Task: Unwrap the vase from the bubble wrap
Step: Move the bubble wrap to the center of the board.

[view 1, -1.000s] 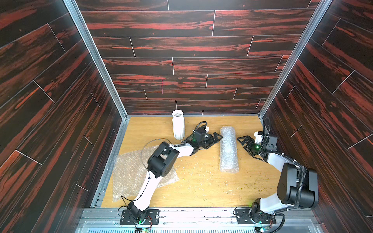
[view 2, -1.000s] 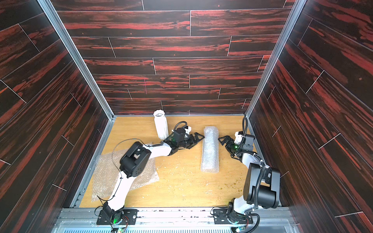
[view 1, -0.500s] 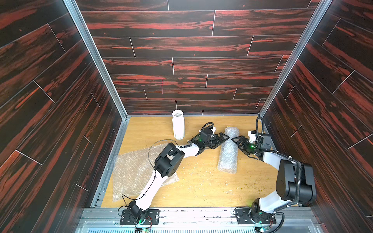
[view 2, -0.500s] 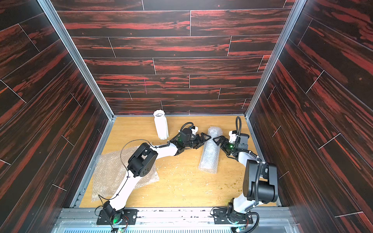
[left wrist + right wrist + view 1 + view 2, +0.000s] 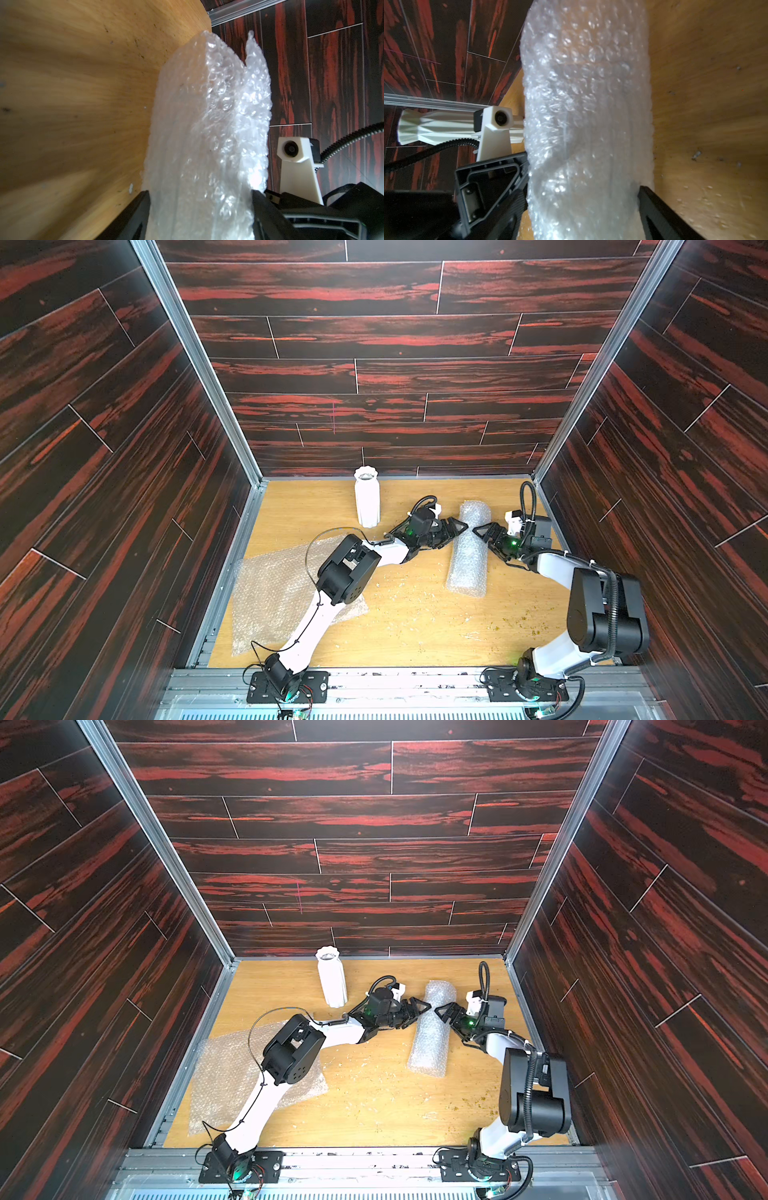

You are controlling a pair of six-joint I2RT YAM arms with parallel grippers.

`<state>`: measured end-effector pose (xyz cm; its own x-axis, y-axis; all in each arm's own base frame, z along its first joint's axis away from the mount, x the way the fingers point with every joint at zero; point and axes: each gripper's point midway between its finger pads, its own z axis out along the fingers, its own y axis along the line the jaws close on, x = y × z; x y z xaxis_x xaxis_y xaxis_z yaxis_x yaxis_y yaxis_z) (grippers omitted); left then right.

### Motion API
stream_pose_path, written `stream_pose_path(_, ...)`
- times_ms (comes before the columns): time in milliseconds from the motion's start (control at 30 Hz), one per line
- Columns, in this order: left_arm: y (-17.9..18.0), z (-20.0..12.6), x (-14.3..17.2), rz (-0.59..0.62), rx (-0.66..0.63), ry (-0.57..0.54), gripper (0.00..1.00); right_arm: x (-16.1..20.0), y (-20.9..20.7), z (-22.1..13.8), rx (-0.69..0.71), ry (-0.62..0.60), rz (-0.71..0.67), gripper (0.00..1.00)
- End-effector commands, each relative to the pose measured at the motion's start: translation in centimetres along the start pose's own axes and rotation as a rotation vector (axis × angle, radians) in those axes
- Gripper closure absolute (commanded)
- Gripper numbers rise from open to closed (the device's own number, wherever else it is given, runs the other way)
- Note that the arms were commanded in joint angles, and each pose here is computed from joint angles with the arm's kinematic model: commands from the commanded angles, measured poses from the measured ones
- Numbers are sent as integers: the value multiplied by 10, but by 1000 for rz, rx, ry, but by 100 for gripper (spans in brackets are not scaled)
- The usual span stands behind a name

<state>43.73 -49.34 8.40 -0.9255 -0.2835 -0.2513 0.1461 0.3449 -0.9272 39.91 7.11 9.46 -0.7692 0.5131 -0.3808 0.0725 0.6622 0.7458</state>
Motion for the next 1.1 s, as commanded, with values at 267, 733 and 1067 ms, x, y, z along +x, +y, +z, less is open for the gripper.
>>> stream_pose_path(267,-17,-30,42,15,9,39,28,38,9,0,-15,52,12,33)
stream_pose_path(733,-5,-122,105,69,-180,73,29,127,56,-17,-106,163,-22,35)
stream_pose_path(1067,9,-180,125,115,-308,111,22,126,67,-57,-25,143,-177,28)
